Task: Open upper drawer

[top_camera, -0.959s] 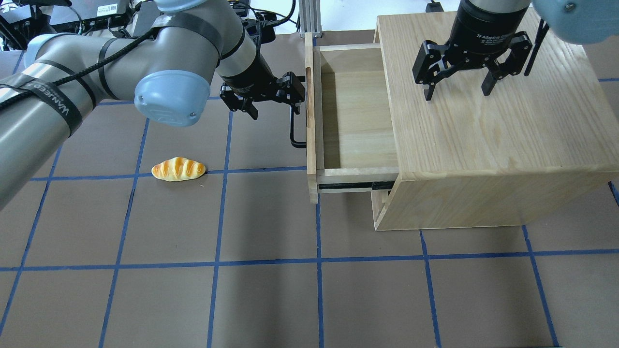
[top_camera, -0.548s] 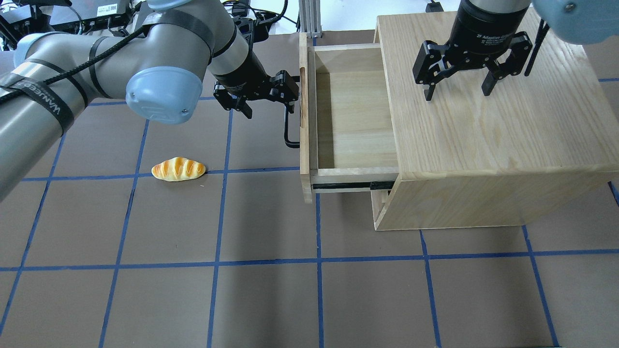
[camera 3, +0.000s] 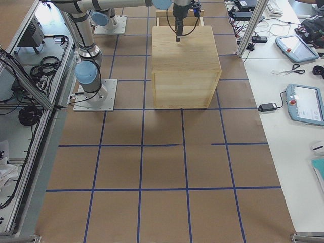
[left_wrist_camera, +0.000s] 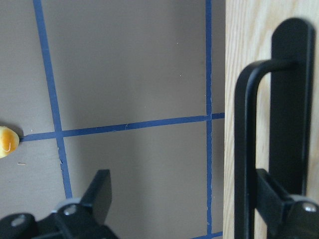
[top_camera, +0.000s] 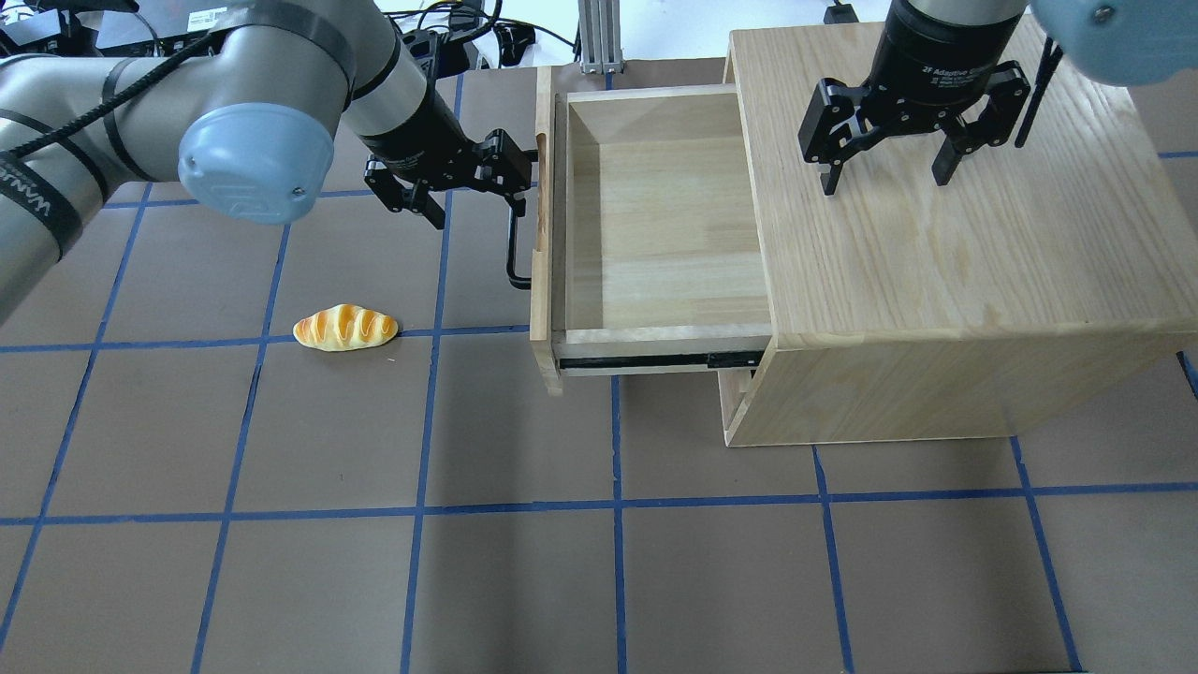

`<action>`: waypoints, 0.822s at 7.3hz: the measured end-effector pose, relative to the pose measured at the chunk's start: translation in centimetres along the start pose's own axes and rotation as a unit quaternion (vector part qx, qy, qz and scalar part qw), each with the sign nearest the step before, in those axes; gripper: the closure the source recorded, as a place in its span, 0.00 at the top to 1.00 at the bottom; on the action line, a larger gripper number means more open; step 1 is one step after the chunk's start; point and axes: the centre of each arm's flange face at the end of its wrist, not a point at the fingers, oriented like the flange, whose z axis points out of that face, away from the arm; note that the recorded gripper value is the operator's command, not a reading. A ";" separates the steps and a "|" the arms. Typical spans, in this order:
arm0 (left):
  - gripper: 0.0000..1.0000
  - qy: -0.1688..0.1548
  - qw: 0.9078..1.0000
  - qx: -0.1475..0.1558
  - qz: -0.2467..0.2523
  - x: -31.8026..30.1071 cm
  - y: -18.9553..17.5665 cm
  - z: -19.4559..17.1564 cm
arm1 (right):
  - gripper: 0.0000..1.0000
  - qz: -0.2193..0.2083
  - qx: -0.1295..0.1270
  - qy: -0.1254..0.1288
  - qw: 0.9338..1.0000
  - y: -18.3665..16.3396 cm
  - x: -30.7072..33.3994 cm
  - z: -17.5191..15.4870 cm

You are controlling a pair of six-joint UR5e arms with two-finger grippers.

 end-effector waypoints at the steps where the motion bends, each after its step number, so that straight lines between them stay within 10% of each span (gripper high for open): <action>1: 1.00 -0.001 1.000 -0.002 -0.003 -0.8 -0.1 -0.3 | 1.00 0.000 0.000 0.000 1.000 0.0 0.0 0.0; 6: 1.00 -0.005 1.000 -0.013 -0.018 -3.5 0.1 -2.0 | 1.00 0.000 0.000 0.000 1.000 0.0 0.0 0.0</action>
